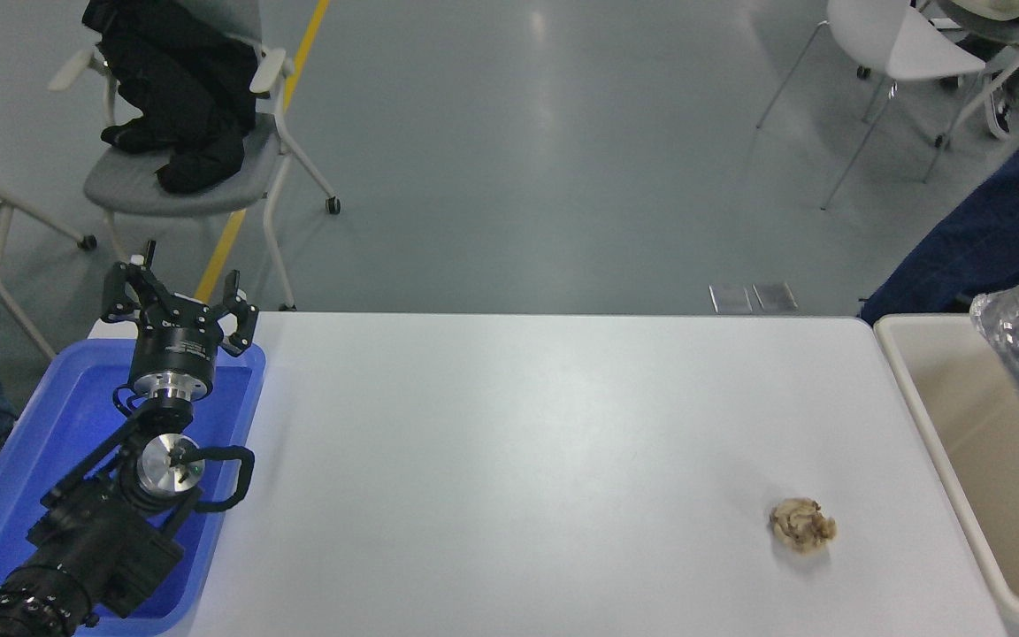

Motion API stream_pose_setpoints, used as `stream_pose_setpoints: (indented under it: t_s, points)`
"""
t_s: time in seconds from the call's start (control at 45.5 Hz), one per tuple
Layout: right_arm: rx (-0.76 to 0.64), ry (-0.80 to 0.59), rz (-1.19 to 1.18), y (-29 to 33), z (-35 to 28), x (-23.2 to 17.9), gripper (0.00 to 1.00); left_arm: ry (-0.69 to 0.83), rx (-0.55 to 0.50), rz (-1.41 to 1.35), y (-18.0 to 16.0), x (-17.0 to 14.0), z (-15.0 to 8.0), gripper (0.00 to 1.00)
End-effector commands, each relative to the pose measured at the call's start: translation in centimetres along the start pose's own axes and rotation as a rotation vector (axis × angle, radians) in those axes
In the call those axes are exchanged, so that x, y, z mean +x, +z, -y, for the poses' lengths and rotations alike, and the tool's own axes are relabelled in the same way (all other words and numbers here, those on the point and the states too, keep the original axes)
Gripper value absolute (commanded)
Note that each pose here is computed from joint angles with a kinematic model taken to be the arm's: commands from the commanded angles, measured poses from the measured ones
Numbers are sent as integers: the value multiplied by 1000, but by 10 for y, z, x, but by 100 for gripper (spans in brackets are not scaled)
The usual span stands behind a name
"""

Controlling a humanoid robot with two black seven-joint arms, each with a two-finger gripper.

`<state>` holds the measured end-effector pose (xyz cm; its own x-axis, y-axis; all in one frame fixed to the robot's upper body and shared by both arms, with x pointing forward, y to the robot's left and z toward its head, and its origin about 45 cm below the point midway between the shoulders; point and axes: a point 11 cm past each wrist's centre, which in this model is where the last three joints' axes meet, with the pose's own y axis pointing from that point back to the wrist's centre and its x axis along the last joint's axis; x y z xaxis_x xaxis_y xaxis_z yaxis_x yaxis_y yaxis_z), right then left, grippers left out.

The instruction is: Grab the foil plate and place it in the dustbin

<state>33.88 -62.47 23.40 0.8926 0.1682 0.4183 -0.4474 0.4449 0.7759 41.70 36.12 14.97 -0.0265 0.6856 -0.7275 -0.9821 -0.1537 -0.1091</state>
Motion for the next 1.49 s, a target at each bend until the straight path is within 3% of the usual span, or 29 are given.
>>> stream_pose_setpoints:
  t_s: [0.0,0.132,0.571,0.593,0.615,0.637,0.681,0.703,0.725,1.011,1.231,1.473]
  points:
    - [-31,55,14,-27,42,-51,0,0,-2,0,0,0,0,99]
    - [-79,79,77,-41,51,-56,0,0,-2,0,0,0,0,99]
    - [-40,80,221,-79,66,-70,0,0,-2,0,0,0,0,99]
    - [-41,82,223,-79,66,-69,3,0,-2,0,0,0,0,99]
    - [-41,83,224,-79,66,-69,18,0,-2,0,0,0,0,99]
    - [-41,85,227,-79,66,-69,41,0,-2,0,0,0,0,99]
    - [-39,88,235,-79,66,-68,69,0,-2,0,0,0,0,99]
    - [-40,92,238,-78,65,-67,89,0,-2,0,0,0,0,99]
    - [-40,92,240,-78,65,-67,100,0,-2,0,0,0,0,99]
    - [-15,130,257,-82,62,-44,100,0,-2,0,0,0,0,99]
    - [64,211,293,-101,46,22,100,0,1,1,0,0,0,99]
    - [243,153,369,-132,16,68,100,0,0,1,0,0,0,99]
